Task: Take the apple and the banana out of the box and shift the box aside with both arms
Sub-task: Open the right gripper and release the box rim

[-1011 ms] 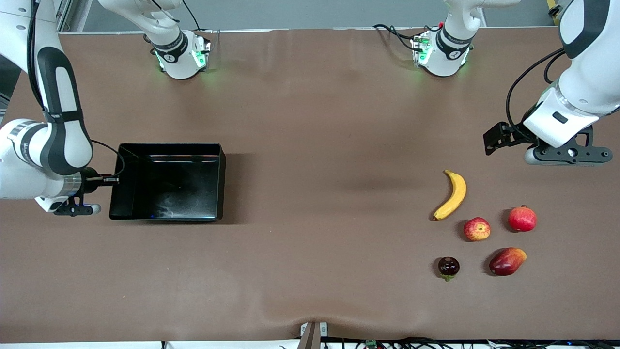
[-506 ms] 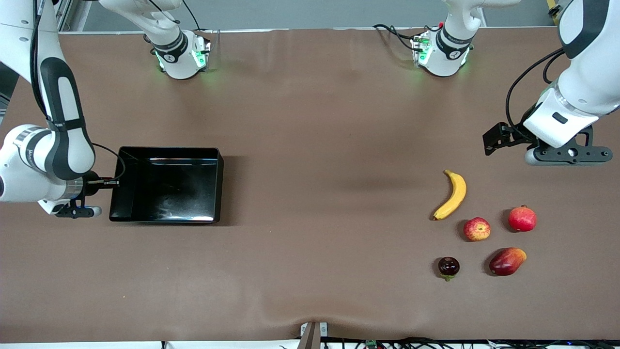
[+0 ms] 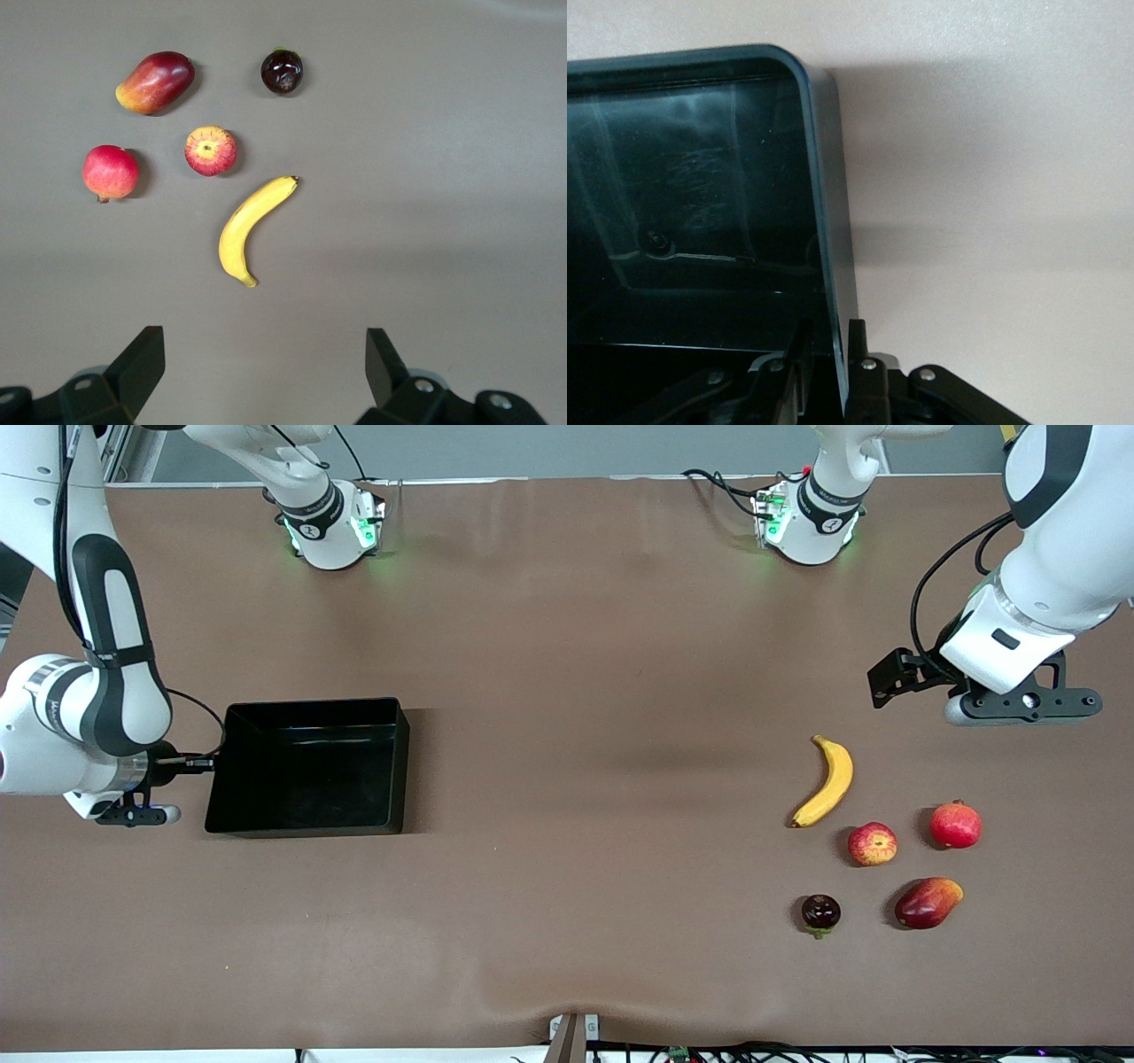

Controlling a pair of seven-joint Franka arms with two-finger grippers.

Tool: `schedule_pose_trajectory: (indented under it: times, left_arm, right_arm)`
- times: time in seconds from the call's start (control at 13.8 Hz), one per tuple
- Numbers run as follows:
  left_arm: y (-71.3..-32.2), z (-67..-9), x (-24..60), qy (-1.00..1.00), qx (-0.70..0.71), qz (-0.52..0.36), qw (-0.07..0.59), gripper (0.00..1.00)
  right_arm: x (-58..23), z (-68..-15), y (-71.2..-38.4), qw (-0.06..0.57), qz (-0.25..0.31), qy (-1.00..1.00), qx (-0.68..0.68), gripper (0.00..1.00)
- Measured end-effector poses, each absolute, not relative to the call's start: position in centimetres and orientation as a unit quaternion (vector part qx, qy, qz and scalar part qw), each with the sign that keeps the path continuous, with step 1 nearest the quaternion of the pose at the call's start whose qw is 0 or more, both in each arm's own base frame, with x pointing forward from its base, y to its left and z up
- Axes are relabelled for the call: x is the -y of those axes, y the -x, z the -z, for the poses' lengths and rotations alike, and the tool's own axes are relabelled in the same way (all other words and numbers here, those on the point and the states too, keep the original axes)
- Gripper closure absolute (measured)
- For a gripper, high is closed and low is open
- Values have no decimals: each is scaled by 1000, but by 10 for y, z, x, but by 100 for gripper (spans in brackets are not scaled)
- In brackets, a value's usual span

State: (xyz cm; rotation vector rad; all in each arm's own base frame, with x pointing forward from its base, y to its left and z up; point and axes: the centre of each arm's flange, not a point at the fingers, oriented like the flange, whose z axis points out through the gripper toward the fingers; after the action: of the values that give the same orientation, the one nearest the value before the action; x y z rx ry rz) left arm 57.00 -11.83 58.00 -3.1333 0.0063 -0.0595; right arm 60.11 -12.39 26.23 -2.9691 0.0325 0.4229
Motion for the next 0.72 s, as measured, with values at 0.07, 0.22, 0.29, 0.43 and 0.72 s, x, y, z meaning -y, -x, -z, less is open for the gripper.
schedule_pose_trajectory:
  times: [0.07,0.22,0.29,0.43,0.72]
  left_arm:
    - [-570,-580,118,1000,-2,19,4,0]
    - [-570,-580,117,1000,-1,19,4,0]
    - [-570,-580,117,1000,-1,19,4,0]
    - [-571,-580,116,1000,0,20,4,0]
    - [-571,-581,115,1000,1,20,4,0]
  right_arm:
    - [124,-262,-601,71,-140,988,-11,72]
    - [124,-263,-602,71,-138,988,-11,53]
    - [124,-264,-603,70,-136,988,-11,44]
    - [126,-271,-608,68,-126,990,-11,23]
    - [127,-325,-631,61,-73,996,-4,0]
